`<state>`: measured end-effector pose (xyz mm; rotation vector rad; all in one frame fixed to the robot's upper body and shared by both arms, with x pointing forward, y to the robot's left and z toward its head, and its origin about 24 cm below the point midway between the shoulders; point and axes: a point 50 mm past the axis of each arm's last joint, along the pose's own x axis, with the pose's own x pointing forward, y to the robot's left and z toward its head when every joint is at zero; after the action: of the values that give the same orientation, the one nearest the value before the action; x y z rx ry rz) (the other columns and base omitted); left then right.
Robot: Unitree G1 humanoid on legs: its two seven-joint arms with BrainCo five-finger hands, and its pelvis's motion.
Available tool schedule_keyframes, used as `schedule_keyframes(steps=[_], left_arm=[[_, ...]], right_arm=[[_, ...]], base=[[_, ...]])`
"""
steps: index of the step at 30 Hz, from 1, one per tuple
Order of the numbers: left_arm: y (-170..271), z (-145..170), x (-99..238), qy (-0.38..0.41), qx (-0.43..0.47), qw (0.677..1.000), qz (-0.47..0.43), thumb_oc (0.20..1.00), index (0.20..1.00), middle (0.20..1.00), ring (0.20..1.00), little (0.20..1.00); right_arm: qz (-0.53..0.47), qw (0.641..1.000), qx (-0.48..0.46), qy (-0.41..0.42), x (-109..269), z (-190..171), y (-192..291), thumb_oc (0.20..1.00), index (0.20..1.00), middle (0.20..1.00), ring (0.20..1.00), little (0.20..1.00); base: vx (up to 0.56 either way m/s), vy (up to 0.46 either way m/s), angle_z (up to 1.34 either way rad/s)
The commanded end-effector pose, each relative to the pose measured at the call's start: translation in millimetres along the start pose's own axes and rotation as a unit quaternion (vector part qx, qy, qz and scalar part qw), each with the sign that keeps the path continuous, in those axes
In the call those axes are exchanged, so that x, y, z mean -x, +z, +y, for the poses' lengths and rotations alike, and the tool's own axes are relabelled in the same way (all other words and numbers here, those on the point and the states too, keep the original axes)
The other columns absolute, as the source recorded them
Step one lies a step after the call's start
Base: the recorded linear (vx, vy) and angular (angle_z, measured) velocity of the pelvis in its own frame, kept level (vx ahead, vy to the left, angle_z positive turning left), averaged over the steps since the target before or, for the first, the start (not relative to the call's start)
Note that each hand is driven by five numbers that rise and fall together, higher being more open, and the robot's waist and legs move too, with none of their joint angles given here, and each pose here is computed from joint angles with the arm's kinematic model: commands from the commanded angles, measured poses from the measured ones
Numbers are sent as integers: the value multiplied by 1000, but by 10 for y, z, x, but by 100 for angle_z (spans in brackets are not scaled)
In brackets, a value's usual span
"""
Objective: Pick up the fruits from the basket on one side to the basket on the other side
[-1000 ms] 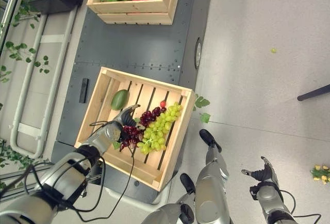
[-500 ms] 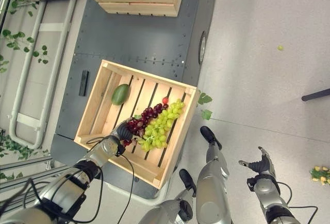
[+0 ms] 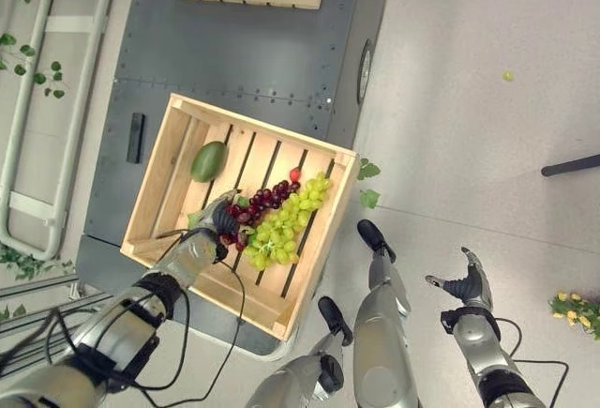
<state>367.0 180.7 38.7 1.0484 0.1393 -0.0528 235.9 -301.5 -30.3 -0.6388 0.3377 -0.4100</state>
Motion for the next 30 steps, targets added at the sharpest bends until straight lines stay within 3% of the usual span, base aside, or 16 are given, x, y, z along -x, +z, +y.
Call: schedule_keyframes(steps=[1,6,8,14,15,16,17,18,19,20,21,30], left_arm=[[-123,255,-62,42,-50,997,28,1000,1000,1000,1000,1000],[11,342,-123,52,-103,993,8,1000,1000,1000,1000,1000],[146,418,-168,67,-174,982,-21,1000,1000,1000,1000,1000],[159,373,-175,45,-242,969,-26,1000,1000,1000,1000,1000],[150,381,-175,46,-249,967,-24,787,787,787,787,787],[142,394,-178,46,-263,963,-22,382,382,382,382,382],[113,364,-170,36,-267,963,-17,266,266,266,266,266],[101,358,-169,32,-268,963,-13,260,260,260,260,260],[86,348,-165,29,-266,963,-11,310,310,310,310,310],[51,332,-156,22,-257,966,-2,896,896,896,896,896],[51,333,-156,22,-257,966,-2,1000,1000,1000,1000,1000],[-186,174,-66,-20,-247,968,39,1000,1000,1000,1000,1000]], right_arm=[[-17,1000,3,-17,70,-72,-44,1000,1000,1000,1000,1000],[-27,999,3,-17,75,-59,-13,1000,1000,1000,1000,1000],[-36,999,-2,-23,63,-66,24,1000,1000,1000,1000,1000],[-50,998,-16,-28,26,-70,115,1000,1000,1000,1000,1000],[-53,998,-17,-28,22,-68,128,1000,1000,1000,1000,1000],[-56,998,-17,-28,15,-62,148,1000,1000,1000,1000,1000],[-55,998,-19,-28,11,-57,150,1000,1000,1000,1000,1000],[-55,998,-21,-28,7,-58,159,1000,1000,1000,1000,1000],[-56,998,-23,-28,2,-60,166,1000,1000,1000,1000,1000],[-55,998,-24,-30,-9,-66,175,1000,1000,1000,1000,1000],[-55,998,-24,-30,-10,-66,175,1000,1000,1000,1000,1000],[-49,998,-29,-29,-26,-55,185,1000,1000,1000,1000,1000]], base=[[0,0,0],[0,0,0],[0,0,0],[0,0,0],[0,0,0],[0,0,0],[0,0,0],[0,0,0],[0,0,0],[0,0,0],[0,0,0],[0,0,0]])
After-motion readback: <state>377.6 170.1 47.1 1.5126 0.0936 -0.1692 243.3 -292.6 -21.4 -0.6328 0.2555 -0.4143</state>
